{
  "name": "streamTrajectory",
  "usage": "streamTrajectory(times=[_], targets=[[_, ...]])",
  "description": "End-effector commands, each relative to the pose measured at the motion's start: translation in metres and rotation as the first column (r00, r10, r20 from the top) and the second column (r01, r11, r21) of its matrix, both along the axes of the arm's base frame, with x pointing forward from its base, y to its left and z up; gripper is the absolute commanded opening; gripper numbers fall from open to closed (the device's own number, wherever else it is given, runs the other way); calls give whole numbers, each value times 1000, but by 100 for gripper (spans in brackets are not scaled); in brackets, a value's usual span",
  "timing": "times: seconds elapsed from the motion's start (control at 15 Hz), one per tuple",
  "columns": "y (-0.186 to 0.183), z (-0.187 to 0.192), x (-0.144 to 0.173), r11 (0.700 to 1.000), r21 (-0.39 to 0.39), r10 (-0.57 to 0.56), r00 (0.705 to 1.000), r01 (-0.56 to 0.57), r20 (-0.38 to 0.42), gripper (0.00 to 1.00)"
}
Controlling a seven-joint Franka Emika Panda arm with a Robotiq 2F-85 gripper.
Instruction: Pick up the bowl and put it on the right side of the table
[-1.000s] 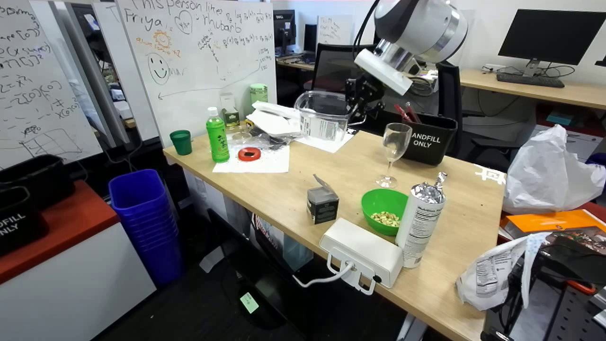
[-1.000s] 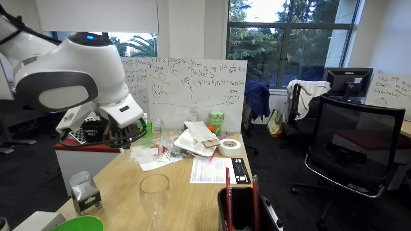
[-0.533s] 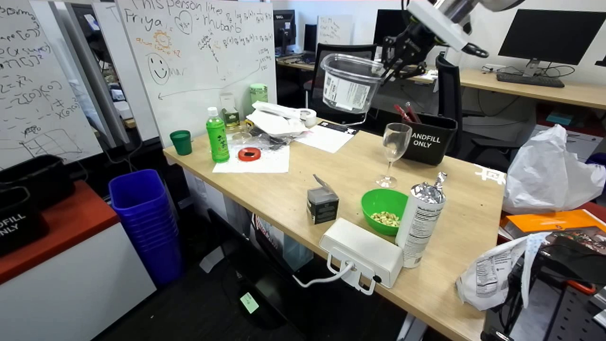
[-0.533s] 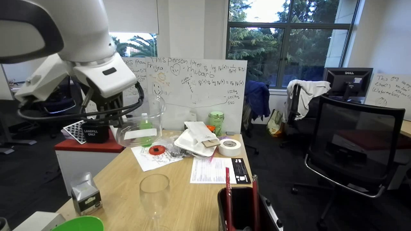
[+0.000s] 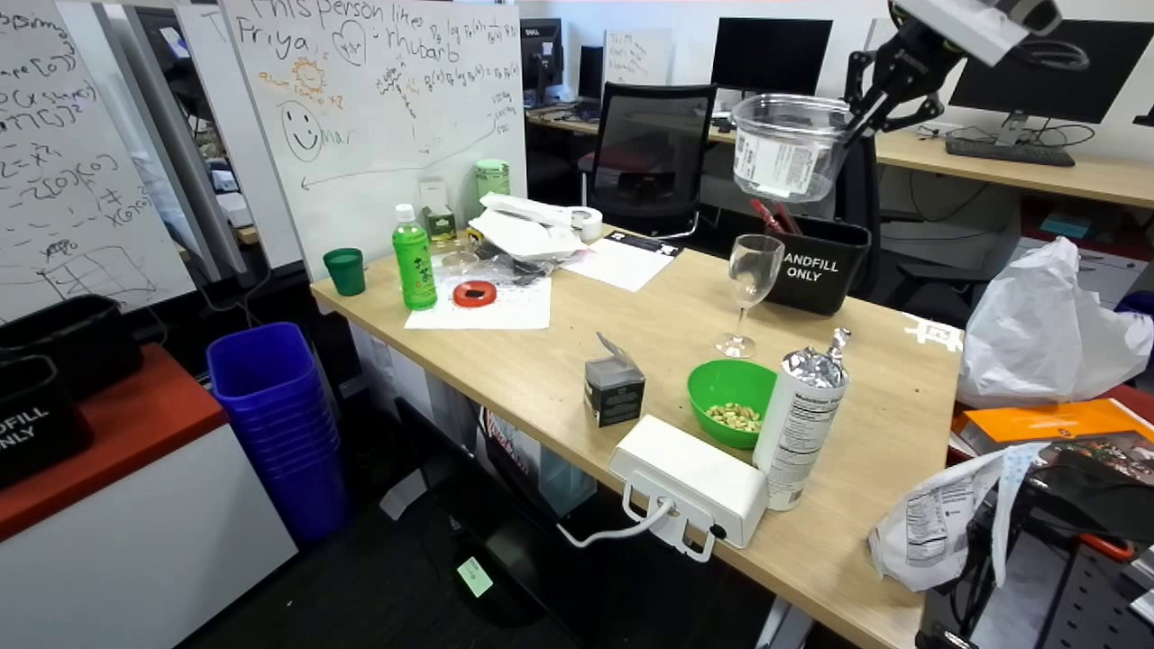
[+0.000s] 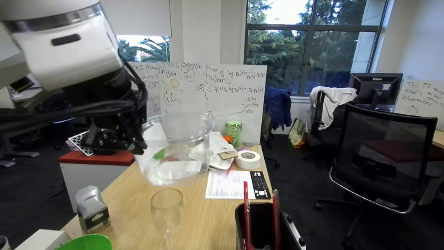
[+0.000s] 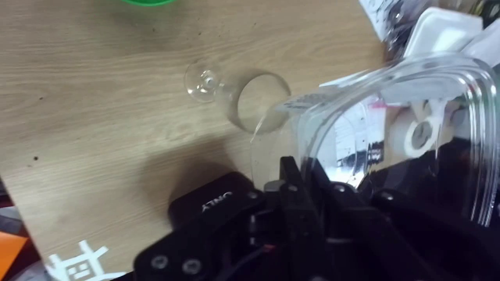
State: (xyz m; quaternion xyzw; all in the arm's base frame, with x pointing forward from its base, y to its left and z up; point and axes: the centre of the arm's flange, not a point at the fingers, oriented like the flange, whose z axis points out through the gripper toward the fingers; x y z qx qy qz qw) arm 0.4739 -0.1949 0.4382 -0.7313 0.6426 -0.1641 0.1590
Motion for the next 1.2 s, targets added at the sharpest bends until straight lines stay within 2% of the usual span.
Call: streamTrajectory(times=[0.0,0.13,0.33,0.53,0.73,0.87,1.0,1.13], targets=[[-11,-11,-34,980,10,-198,979,198,-56,2],[-23,-34,-50,951,23,-304,945,309,-120,2],[-22,-92,-66,893,63,-417,872,445,-255,2],[-14,-155,-79,804,77,-530,768,590,-360,2],[-10,-212,-85,693,49,-623,632,719,-460,2],[-9,-238,-86,621,32,-668,549,783,-502,2],[-6,-253,-86,569,23,-693,495,822,-524,2],[-3,-257,-80,538,26,-709,469,842,-527,2]])
